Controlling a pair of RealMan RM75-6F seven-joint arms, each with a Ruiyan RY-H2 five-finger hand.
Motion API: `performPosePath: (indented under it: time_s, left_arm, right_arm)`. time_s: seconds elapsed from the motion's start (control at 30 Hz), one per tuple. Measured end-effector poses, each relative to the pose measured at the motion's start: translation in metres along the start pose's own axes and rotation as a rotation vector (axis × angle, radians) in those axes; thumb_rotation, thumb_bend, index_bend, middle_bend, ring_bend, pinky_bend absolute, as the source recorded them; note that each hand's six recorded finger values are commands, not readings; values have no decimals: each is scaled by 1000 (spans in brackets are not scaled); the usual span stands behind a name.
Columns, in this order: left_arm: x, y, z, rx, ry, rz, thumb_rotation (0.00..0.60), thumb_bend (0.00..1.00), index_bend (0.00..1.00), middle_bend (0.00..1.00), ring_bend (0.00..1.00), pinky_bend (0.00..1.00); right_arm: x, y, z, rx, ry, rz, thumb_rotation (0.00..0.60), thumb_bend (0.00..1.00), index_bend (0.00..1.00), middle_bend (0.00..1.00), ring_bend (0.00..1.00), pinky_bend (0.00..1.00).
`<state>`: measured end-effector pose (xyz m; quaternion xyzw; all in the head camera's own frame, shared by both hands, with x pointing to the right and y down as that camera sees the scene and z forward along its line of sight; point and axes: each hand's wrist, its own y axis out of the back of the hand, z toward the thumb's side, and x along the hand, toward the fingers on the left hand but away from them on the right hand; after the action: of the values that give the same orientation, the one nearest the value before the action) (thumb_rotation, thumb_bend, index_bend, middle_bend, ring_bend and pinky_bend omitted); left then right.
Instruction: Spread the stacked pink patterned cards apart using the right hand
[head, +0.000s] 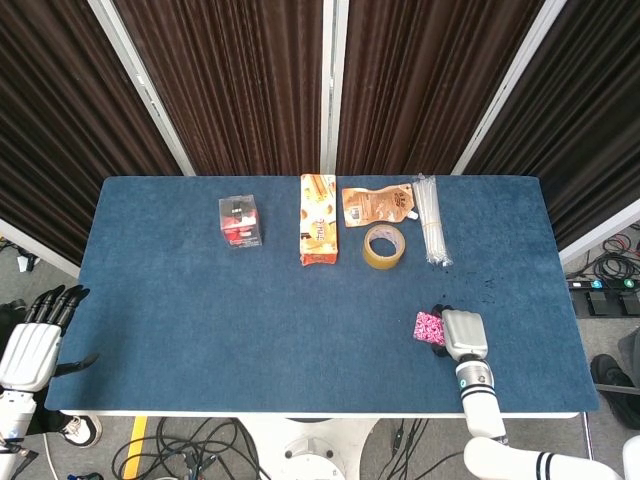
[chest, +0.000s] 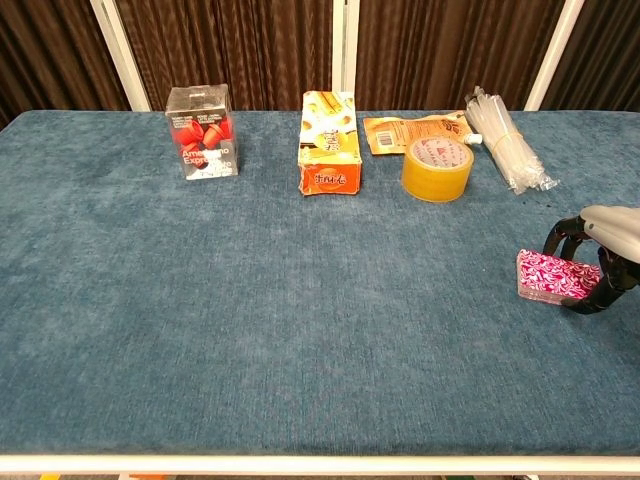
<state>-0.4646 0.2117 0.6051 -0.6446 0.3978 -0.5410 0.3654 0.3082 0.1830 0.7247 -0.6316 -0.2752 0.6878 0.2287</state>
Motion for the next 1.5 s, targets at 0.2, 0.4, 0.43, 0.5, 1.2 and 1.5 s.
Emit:
performPosePath:
  time_s: [0.2, 0.4, 0.43, 0.5, 1.2, 1.5]
  left_arm:
    - [0, -1, -1, -1, 5, -5, 600, 0, 102, 71, 0, 97]
    - [0, -2, -1, -1, 5, -6, 600, 0, 101, 71, 0, 97]
    - [0, -2, -1, -2, 4, -6, 600, 0, 101, 71, 0, 97]
    - [-1, -2, -1, -2, 5, -7, 600, 0, 101, 71, 0, 97]
    - [0, -3, -1, 0, 3, -12, 600, 0, 101, 71, 0, 97]
    - [-1, -4, 0, 1, 1, -13, 600, 0, 101, 71, 0, 97]
  right_arm:
    - [-1, 1, 1, 0, 1, -10, 600, 204, 333, 342, 688, 765]
    - [-1, 1, 0, 5, -1, -15, 600, 212, 342, 347, 688, 765]
    - [-1, 1, 0, 6, -2, -15, 600, 213, 344, 349, 688, 765]
    - [-1, 1, 0, 6, -2, -16, 600, 215, 346, 350, 688, 765]
    - [0, 6, 0, -8, 7, -27, 600, 216, 360, 355, 689, 765]
    - [2, 21, 8, -20, 29, -59, 600, 216, 365, 362, 689, 765]
